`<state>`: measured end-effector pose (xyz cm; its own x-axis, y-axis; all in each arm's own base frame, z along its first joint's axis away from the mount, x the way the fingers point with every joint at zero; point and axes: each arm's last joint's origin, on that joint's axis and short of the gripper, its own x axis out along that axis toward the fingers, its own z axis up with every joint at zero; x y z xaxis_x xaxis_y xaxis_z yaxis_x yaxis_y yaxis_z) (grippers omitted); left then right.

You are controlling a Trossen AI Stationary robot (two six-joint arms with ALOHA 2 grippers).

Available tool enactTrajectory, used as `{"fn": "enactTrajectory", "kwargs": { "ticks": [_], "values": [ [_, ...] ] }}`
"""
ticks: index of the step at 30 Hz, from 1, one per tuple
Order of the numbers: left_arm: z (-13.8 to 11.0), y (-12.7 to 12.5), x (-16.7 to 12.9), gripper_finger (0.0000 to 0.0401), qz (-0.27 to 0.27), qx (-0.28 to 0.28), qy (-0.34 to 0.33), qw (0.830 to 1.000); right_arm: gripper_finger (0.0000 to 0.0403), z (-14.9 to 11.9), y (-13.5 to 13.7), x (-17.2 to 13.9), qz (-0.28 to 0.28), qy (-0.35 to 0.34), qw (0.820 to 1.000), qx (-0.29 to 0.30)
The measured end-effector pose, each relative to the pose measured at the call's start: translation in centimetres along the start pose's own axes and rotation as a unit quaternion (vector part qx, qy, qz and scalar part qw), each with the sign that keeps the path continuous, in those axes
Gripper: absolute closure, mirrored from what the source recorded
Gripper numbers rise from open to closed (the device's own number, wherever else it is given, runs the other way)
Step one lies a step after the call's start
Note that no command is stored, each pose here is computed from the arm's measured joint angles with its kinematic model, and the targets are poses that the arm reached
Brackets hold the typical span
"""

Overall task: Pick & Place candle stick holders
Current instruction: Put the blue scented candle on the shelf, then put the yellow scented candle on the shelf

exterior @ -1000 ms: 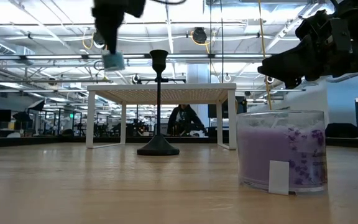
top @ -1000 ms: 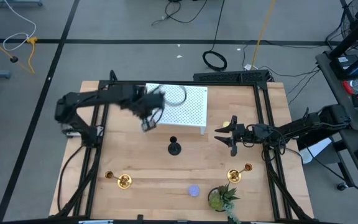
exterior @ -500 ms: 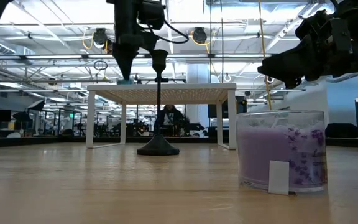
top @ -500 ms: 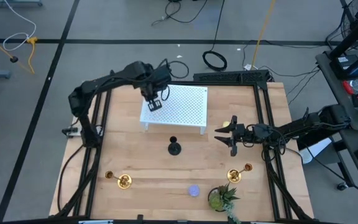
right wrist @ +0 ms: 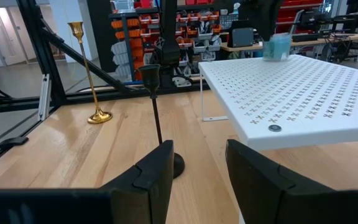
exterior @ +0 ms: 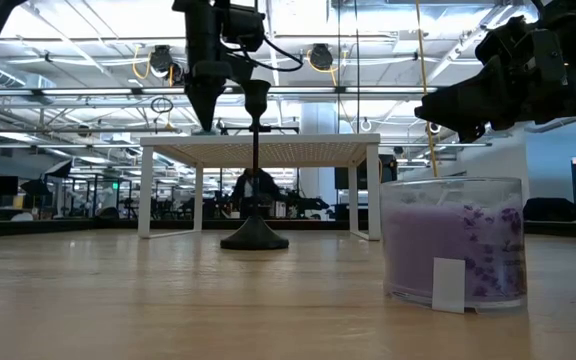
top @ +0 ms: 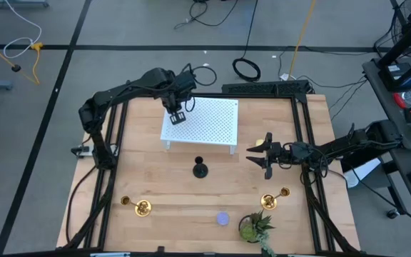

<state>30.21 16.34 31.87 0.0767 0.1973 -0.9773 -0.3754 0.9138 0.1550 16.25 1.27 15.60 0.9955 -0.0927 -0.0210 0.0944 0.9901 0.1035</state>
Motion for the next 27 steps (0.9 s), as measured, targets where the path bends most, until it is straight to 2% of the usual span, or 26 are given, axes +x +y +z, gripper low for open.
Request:
{"fn": "enactTrajectory", "kwargs": {
  "ticks": [9, 16, 23, 27],
  "values": [
    [0.9, 0.1, 0.0, 0.0321, 0.011, -0.002, -0.046, 0.999, 0.0257, 0.0, 0.0, 0.0, 0.0, 0.0, 1.0, 0.0],
    [0.7, -0.4, -0.7, 0.0316, 0.053, 0.008, -0.051, 0.997, 0.0257, 0.0, 0.0, 0.0, 0.0, 0.0, 1.0, 0.0],
    [-0.8, -2.2, -4.5, 0.0316, 0.05, 0.028, -0.114, 0.992, 0.0257, -0.1, 0.0, 0.0, -0.001, 0.006, 1.0, -0.001],
    [-3.0, -3.8, -7.8, 0.0316, 0.04, 0.036, -0.16, 0.986, 0.0257, -0.3, 0.0, 0.0, -0.001, 0.014, 1.0, -0.003]
  ]
}}
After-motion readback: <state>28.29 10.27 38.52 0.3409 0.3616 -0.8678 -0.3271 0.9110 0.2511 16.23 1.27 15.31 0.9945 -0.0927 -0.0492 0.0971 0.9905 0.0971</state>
